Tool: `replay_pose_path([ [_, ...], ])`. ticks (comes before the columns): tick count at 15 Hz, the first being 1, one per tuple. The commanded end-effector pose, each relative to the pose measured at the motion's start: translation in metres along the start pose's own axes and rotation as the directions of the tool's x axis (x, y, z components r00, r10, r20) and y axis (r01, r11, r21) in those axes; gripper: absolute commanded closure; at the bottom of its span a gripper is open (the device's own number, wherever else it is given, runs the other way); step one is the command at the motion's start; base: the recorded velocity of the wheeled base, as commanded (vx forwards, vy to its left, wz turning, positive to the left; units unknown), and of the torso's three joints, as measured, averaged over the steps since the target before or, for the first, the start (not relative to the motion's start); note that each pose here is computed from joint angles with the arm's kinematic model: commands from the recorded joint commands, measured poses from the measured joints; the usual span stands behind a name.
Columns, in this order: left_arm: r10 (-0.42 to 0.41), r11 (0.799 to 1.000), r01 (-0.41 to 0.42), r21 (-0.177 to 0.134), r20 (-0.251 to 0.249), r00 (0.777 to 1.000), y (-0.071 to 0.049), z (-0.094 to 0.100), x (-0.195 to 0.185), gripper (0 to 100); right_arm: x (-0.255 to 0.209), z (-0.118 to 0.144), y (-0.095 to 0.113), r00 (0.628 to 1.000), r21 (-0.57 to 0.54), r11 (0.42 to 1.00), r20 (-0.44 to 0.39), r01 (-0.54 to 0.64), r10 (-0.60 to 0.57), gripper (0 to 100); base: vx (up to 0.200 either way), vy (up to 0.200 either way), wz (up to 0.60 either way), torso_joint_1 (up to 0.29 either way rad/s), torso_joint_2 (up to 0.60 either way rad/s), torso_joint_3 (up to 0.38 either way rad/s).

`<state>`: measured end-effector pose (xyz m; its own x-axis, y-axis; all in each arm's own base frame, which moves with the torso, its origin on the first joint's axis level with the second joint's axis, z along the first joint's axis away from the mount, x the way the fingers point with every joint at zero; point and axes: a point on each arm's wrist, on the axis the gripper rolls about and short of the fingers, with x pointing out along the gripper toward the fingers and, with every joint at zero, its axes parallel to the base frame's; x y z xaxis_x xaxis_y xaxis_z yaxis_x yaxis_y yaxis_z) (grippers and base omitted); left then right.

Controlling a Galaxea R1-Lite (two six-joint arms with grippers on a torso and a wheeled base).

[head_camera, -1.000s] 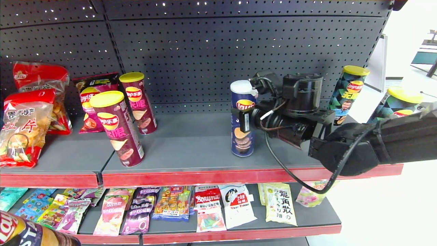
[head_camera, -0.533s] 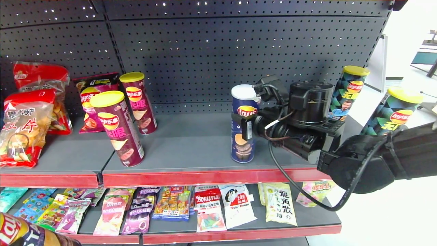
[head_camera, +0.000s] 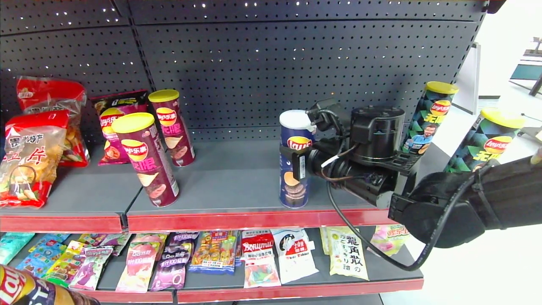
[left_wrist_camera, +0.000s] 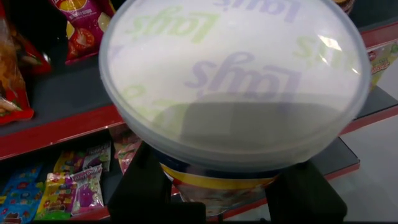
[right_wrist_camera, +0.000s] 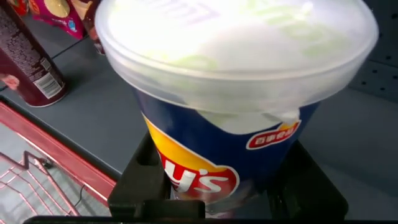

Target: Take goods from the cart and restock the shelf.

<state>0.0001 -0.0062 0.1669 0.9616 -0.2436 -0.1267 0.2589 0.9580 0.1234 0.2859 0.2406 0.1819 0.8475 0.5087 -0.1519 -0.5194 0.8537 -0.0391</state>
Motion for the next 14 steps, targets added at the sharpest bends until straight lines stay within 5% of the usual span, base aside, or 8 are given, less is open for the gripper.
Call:
replay_pose_path([
  [1,0.0,1.0,0.0,0.0,0.0,1.0,0.0,0.0001,0.0,100,-0.0002,-0.0039,0.0009,1.0,-0.003,1.0,-0.014,-0.002,0.002,100,0.0,0.0,0.0,0.0,0.0,0.0],
  [14,0.0,1.0,0.0,0.002,0.006,1.0,-0.0002,0.0004,-0.0009,100,0.0057,-0.0124,0.0098,1.0,-0.007,1.0,-0.007,0.018,-0.018,100,0.0,0.0,0.0,0.0,0.0,0.0],
])
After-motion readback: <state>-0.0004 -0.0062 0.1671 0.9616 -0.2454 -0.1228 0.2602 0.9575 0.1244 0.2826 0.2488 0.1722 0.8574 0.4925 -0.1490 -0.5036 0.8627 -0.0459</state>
